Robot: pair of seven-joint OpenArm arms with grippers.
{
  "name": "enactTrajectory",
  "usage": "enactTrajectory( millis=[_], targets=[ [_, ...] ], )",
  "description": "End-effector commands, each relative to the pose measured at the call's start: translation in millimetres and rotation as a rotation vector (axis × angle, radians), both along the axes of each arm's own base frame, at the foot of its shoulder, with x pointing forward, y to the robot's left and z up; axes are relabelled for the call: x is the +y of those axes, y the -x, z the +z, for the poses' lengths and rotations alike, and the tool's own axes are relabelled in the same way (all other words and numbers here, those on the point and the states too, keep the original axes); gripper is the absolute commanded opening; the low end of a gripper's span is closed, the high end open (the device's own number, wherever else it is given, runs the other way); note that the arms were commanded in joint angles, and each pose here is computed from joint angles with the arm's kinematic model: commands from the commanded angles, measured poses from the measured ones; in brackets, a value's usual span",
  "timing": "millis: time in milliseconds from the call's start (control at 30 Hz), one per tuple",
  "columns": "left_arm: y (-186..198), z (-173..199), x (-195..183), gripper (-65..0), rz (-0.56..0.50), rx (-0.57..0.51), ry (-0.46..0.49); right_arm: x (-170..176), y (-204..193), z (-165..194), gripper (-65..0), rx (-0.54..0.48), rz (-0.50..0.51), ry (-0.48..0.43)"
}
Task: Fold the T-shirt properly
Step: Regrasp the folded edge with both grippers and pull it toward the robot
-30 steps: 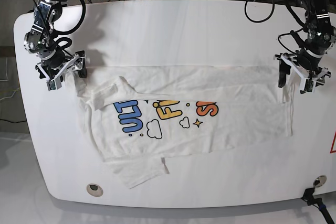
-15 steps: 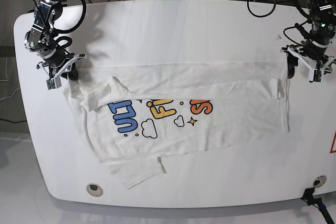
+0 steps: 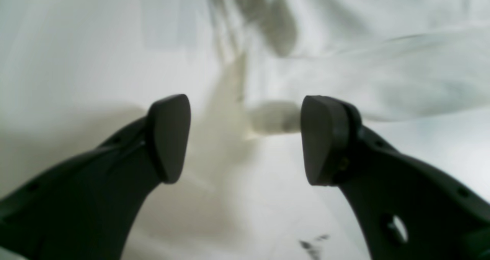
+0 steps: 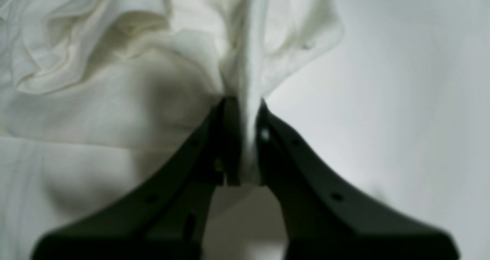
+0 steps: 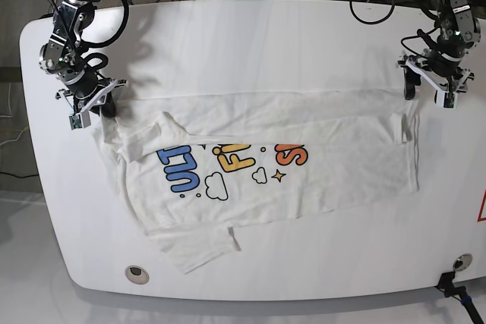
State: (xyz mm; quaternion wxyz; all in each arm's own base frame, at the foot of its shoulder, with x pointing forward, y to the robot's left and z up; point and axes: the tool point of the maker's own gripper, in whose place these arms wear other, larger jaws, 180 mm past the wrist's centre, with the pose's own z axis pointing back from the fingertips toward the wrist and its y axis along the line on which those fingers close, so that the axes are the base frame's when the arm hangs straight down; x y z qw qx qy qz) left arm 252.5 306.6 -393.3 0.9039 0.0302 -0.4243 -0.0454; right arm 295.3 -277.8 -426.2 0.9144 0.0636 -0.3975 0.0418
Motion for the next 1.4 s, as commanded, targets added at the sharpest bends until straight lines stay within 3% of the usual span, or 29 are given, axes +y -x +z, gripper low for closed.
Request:
enactTrajectory(
  millis=[0, 300, 567, 633, 833, 867, 1167, 1367],
  targets=[
    [-6.7, 8.3, 2.2, -22.6, -0.003, -0.037, 0.0, -4.7, -2.5, 5.3, -62.0, -0.003, 0.006, 0.018],
    [-8.7, -19.4, -11.0, -22.6, -0.024, 0.025, 0.045, -4.9, -1.7, 5.0, -62.1, -0.002, 0.006, 0.018],
    [-20.0, -13.8, -13.1, -23.3, -0.029, 0.002, 0.046, -4.4, -2.0, 5.3, -62.2, -0.003, 0.008, 0.019],
    [-19.9, -13.6, -12.6, -29.4, -0.026, 0.001, 0.047, -5.4, -2.2, 6.0, -62.2, -0.005, 0.006, 0.02],
    [-18.3, -14.9, -11.7, -62.6, -0.026, 0.006, 0.043, -5.4, -2.2, 6.0, -65.0, -0.005, 0.006, 0.02],
    [-18.3, -14.9, -11.7, -65.0, -0.026, 0.006, 0.043, -5.4, -2.2, 6.0, -65.0, -0.005, 0.006, 0.02],
    [-8.5, -20.8, -11.9, -65.0, -0.028, 0.032, 0.041, -4.9, 15.1, 3.0, -65.0, 0.015, 0.018, 0.04],
    [25.0, -38.8, -11.3, -65.0, -0.028, 0.109, 0.039, -0.7, 48.3, 3.9, -65.0, 0.041, 0.054, 0.083]
  ],
)
